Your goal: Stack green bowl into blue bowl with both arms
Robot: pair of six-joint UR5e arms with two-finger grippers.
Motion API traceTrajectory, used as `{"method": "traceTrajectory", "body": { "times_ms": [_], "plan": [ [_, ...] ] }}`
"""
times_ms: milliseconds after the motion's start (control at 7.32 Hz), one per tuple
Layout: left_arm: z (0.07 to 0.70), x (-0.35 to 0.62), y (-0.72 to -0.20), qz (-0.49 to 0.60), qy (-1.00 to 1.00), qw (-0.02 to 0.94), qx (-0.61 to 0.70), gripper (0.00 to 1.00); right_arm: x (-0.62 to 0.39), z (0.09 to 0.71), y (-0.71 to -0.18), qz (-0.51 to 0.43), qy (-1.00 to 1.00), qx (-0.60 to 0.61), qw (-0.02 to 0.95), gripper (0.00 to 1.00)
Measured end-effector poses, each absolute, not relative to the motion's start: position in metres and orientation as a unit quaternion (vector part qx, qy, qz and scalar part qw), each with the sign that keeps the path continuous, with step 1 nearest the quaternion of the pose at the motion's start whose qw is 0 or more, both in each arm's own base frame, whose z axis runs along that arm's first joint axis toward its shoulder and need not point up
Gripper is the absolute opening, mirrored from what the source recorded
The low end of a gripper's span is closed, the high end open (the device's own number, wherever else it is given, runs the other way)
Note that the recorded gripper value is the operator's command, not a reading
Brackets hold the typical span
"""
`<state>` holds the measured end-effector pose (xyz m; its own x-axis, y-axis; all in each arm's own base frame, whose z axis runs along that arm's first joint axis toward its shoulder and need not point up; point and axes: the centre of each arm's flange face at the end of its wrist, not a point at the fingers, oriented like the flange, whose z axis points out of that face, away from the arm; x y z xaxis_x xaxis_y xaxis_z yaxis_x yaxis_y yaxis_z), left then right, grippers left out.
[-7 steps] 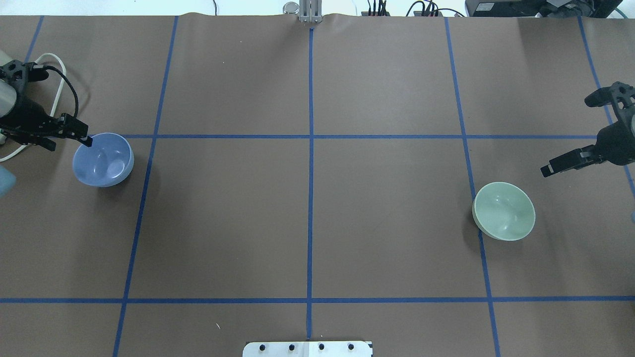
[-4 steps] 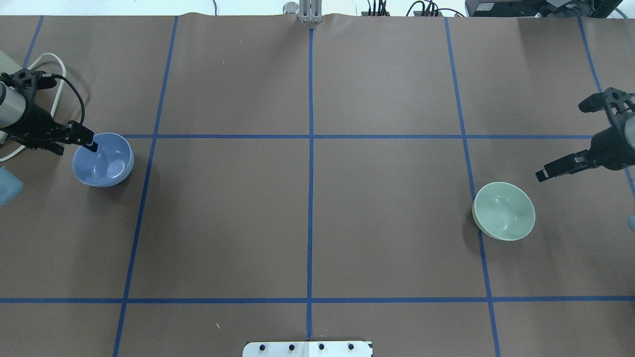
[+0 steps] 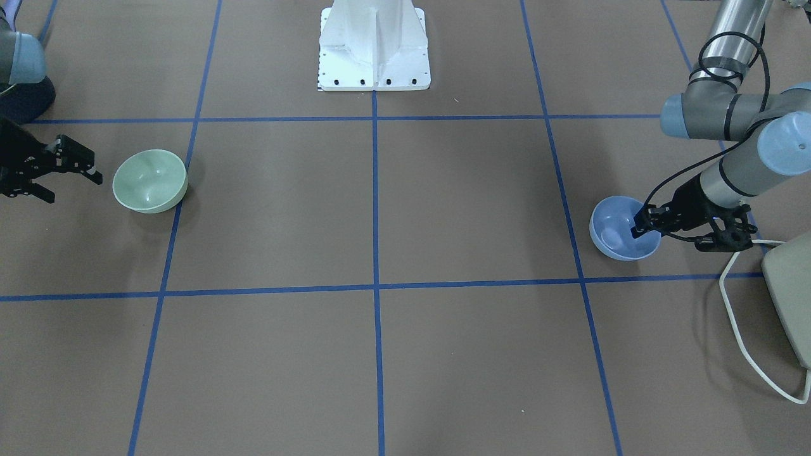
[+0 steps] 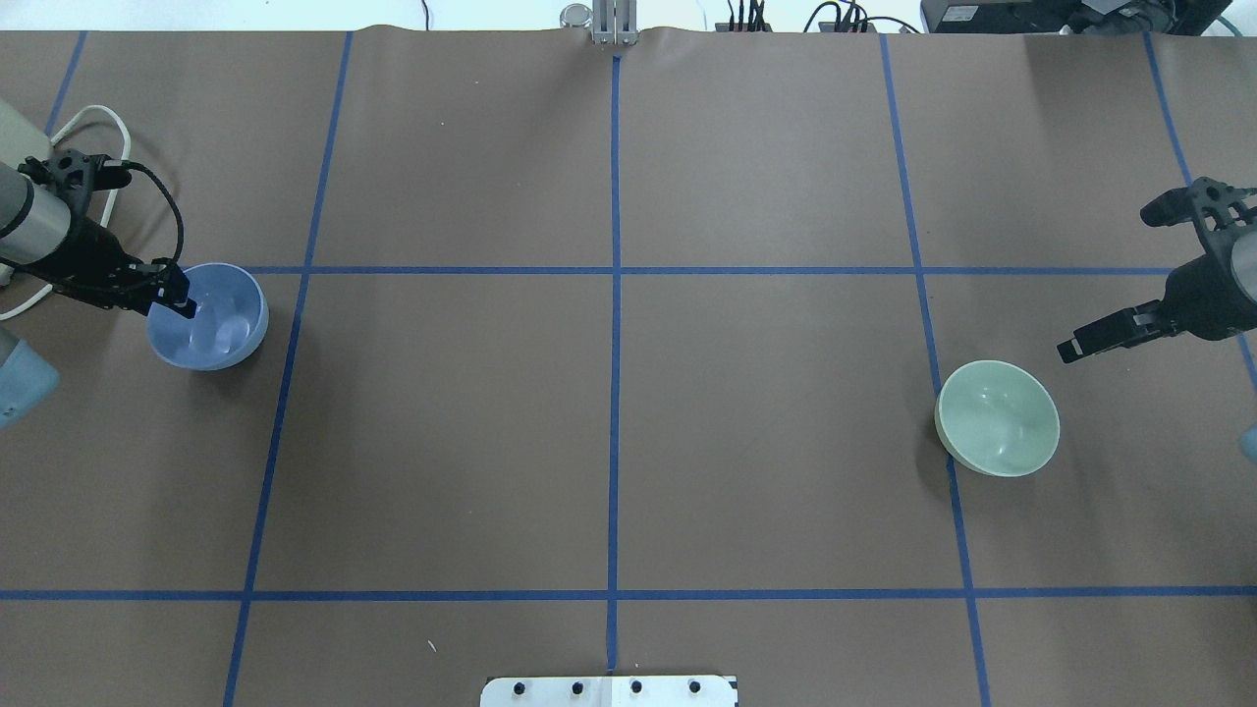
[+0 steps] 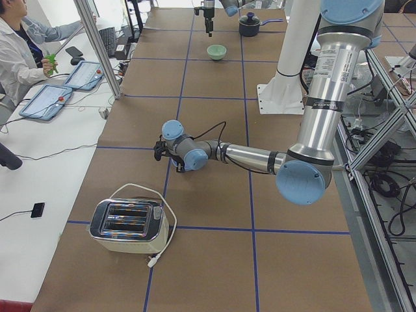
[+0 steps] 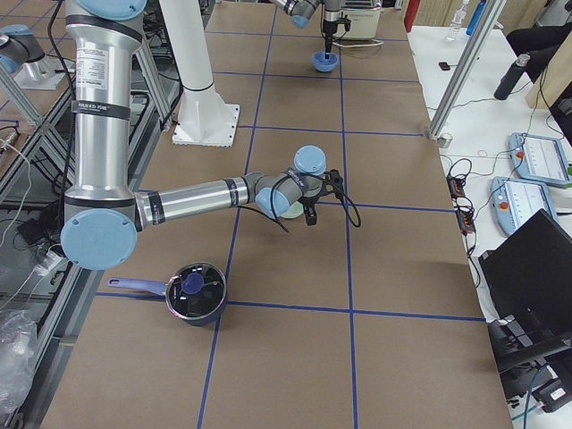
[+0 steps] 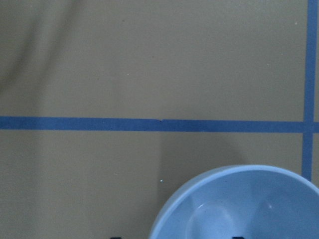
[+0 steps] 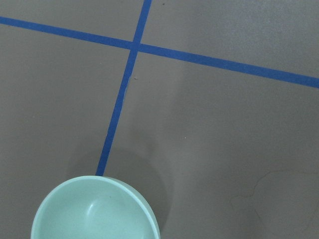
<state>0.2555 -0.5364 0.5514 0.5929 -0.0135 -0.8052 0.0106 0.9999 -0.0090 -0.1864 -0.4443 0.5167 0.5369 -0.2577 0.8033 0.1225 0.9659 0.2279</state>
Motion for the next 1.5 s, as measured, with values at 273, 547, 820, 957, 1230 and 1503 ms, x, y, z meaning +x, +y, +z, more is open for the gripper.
{"method": "traceTrajectory", "body": {
  "times_ms": [273, 547, 820, 957, 1230, 1503],
  "plan": [
    [0.552, 0.256, -0.536, -0.006, 0.451, 0.893, -0.002, 0.16, -0.187, 0.517, -0.444, -0.109, -0.468, 0.072, 0.874, 1.0],
    [0.553, 0.256, -0.536, -0.006, 0.45, 0.893, -0.002, 0.07, -0.187, 0.517, -0.444, -0.109, -0.468, 0.073, 0.874, 1.0],
    [0.55, 0.256, -0.535, -0.009, 0.453, 0.892, -0.002, 0.06, -0.187, 0.517, -0.444, -0.109, -0.468, 0.073, 0.874, 1.0],
    [0.543, 0.256, -0.534, -0.011, 0.457, 0.89, -0.002, 0.06, -0.187, 0.517, -0.444, -0.109, -0.467, 0.073, 0.874, 1.0],
    [0.512, 0.256, -0.533, -0.032, 0.473, 0.881, -0.006, 0.06, -0.188, 0.518, -0.444, -0.11, -0.467, 0.072, 0.874, 1.0],
    [0.457, 0.271, -0.541, -0.089, 0.498, 0.862, -0.029, 0.06, -0.19, 0.518, -0.443, -0.112, -0.467, 0.071, 0.874, 1.0]
  ]
}}
